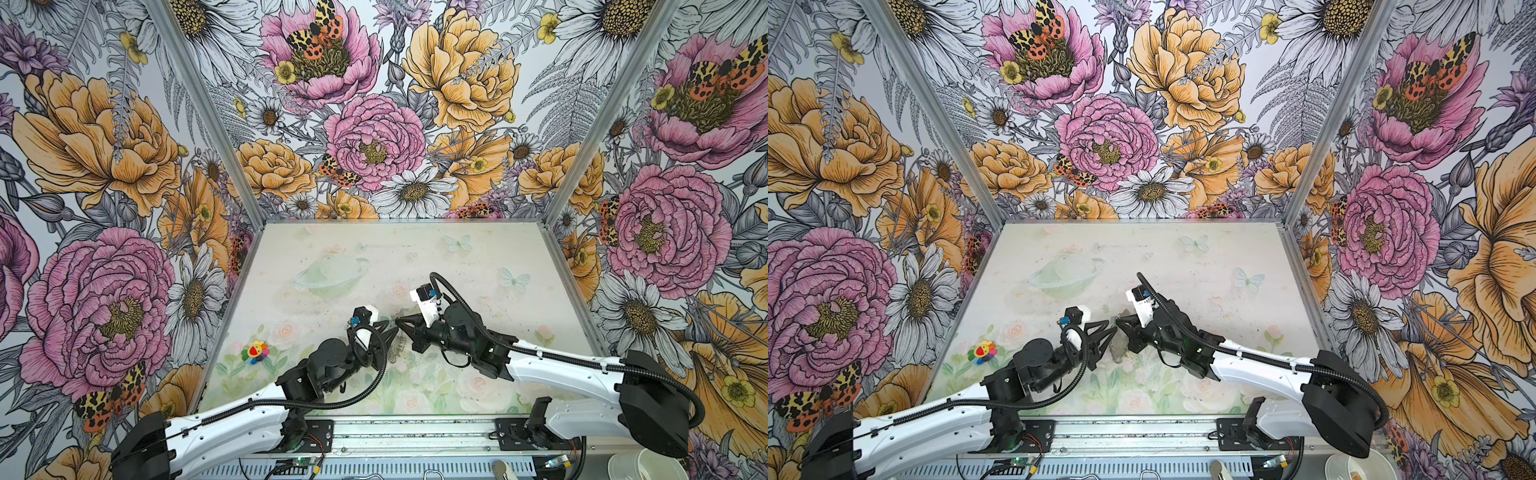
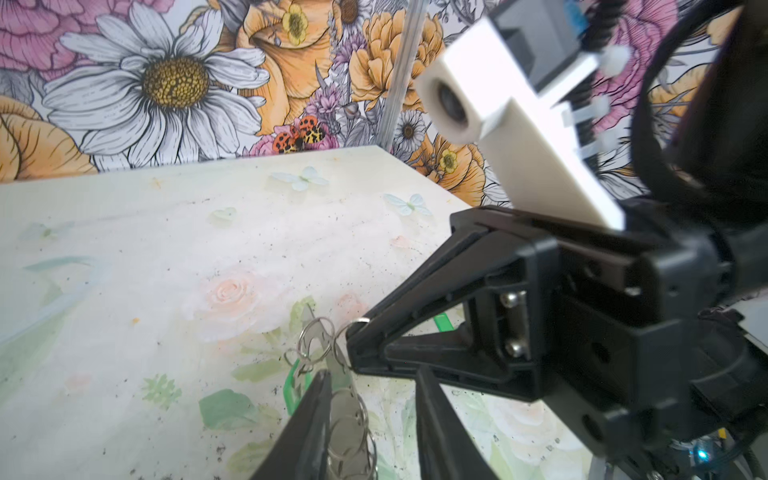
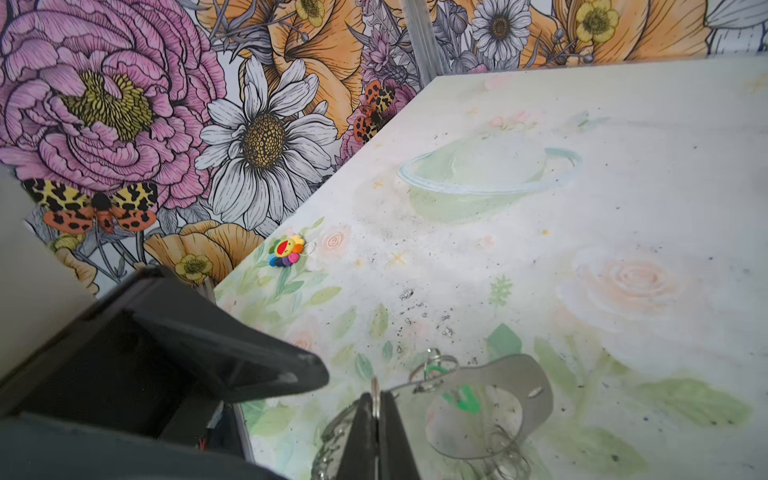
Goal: Attach keys to a key ring
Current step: Pass the keyring.
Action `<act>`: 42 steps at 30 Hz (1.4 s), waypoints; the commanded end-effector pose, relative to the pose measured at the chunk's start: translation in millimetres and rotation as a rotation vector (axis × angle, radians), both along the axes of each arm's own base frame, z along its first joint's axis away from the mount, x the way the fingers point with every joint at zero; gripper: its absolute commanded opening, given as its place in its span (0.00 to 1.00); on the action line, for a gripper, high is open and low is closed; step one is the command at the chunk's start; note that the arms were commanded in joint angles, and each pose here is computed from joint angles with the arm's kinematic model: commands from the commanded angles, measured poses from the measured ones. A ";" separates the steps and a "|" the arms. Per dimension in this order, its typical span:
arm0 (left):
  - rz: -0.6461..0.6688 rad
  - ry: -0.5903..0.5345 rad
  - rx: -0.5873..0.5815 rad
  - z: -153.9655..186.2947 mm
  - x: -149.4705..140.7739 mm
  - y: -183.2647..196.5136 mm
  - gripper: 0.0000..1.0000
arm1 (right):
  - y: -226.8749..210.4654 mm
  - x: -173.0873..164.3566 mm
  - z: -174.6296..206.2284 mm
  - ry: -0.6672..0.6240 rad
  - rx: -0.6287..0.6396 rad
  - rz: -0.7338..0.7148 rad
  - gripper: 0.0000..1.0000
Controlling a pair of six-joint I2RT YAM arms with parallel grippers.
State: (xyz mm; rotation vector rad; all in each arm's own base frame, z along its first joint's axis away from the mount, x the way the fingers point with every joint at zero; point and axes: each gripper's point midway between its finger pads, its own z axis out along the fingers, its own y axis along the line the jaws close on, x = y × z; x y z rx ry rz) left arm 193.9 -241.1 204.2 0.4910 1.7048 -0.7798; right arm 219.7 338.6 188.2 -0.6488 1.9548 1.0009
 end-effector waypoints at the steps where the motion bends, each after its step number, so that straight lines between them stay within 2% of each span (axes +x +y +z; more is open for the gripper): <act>1: -0.039 -0.018 -0.051 7.6 -7.1 6.1 0.41 | -5.2 -4.6 21.6 -0.153 -0.028 0.095 0.00; 7: -0.030 -0.033 -0.142 17.0 -3.1 26.0 0.44 | -22.3 -7.8 19.5 -0.224 -0.039 0.199 0.00; 11: -0.100 -0.046 -0.172 19.1 -3.6 26.3 0.40 | -21.4 -19.4 20.4 -0.273 -0.019 0.304 0.00; 20: -0.289 -0.045 -0.094 0.3 -12.3 -1.3 0.26 | -21.2 -31.7 26.4 -0.353 0.077 0.415 0.00; 27: -0.372 -0.050 -0.086 -3.0 -20.0 -11.4 0.17 | -21.0 -38.6 21.1 -0.379 0.077 0.465 0.00; 42: -0.530 -0.131 -0.052 -5.3 -44.9 -25.5 0.12 | -20.0 -54.7 19.1 -0.422 0.096 0.569 0.00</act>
